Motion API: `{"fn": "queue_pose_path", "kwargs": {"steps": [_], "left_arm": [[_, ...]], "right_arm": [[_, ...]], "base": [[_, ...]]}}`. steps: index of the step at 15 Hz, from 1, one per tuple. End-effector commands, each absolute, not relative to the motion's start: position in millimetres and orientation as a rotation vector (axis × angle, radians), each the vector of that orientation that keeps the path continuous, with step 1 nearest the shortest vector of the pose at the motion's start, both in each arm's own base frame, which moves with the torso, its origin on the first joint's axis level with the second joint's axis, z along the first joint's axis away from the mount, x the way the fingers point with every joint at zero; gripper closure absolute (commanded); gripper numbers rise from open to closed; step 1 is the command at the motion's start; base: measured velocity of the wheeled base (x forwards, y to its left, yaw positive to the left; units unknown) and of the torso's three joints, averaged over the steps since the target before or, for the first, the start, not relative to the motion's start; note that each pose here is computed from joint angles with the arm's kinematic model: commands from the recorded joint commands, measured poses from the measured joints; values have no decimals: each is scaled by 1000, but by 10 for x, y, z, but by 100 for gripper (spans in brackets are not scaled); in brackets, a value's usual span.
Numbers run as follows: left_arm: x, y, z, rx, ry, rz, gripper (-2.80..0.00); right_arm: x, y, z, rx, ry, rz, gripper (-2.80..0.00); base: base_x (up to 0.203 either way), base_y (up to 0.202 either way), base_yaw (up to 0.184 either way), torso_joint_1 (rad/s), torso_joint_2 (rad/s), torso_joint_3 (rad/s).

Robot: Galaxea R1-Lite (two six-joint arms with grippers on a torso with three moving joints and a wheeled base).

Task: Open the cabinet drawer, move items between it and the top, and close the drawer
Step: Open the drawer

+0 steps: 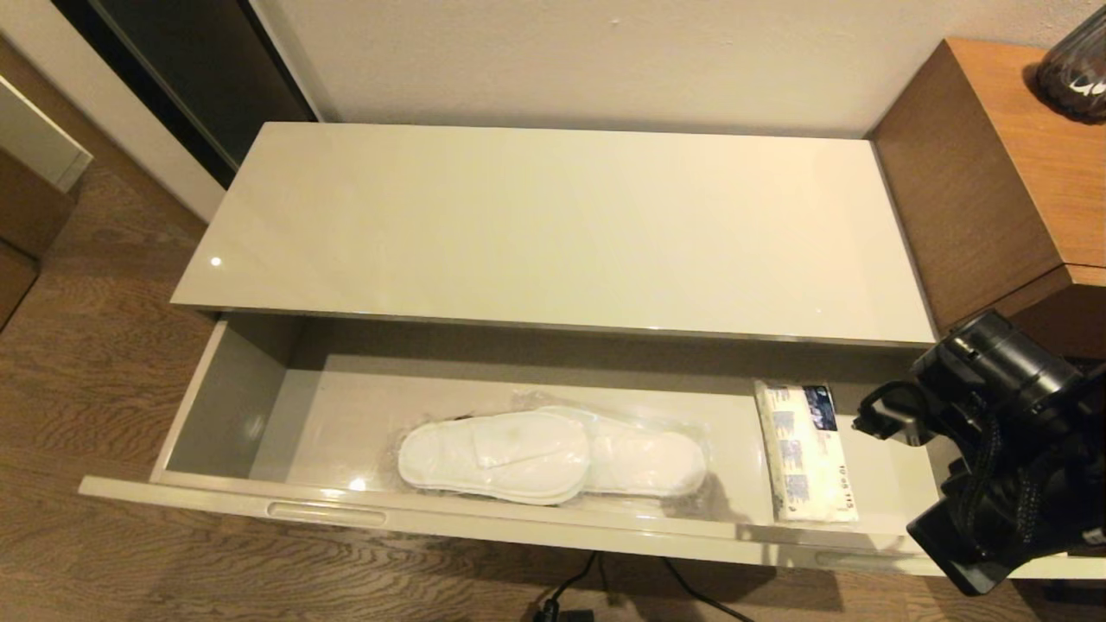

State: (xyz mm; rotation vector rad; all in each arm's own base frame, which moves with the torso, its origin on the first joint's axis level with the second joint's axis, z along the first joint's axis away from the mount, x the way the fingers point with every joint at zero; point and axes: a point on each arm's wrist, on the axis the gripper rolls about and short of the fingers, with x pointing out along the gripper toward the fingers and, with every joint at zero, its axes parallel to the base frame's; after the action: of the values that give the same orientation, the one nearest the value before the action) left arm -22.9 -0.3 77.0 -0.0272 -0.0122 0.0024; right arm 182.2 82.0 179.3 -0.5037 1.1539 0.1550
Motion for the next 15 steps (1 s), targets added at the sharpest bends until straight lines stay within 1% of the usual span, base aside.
{"fn": "queue_pose_path", "kwargs": {"steps": [1,5,7,9,11,15], "left_arm": [[-229,-3,770,-28,-12,3,0],[-229,-3,770,-28,-12,3,0],[-229,-3,770,-28,-12,3,0],[-229,-3,770,-28,-12,3,0],[-229,-3,770,-28,-12,3,0],[-229,-3,770,-28,-12,3,0]], "right_arm": [[1762,863,1975,-518,1142,176,0],[1935,957,1841,-510,1196,157,0],[2128,1061,1752,-410,1183,99,0],[2271,1136,1841,-296,1129,51,0],[2277,1128,1898,-204,1116,-5,0],[2201,1062,1855,-105,1138,-83,0]], "base": [[0,0,0,0,0,0],[0,0,0,0,0,0],[0,0,0,0,0,0],[0,0,0,0,0,0],[0,0,0,0,0,0],[0,0,0,0,0,0]]}}
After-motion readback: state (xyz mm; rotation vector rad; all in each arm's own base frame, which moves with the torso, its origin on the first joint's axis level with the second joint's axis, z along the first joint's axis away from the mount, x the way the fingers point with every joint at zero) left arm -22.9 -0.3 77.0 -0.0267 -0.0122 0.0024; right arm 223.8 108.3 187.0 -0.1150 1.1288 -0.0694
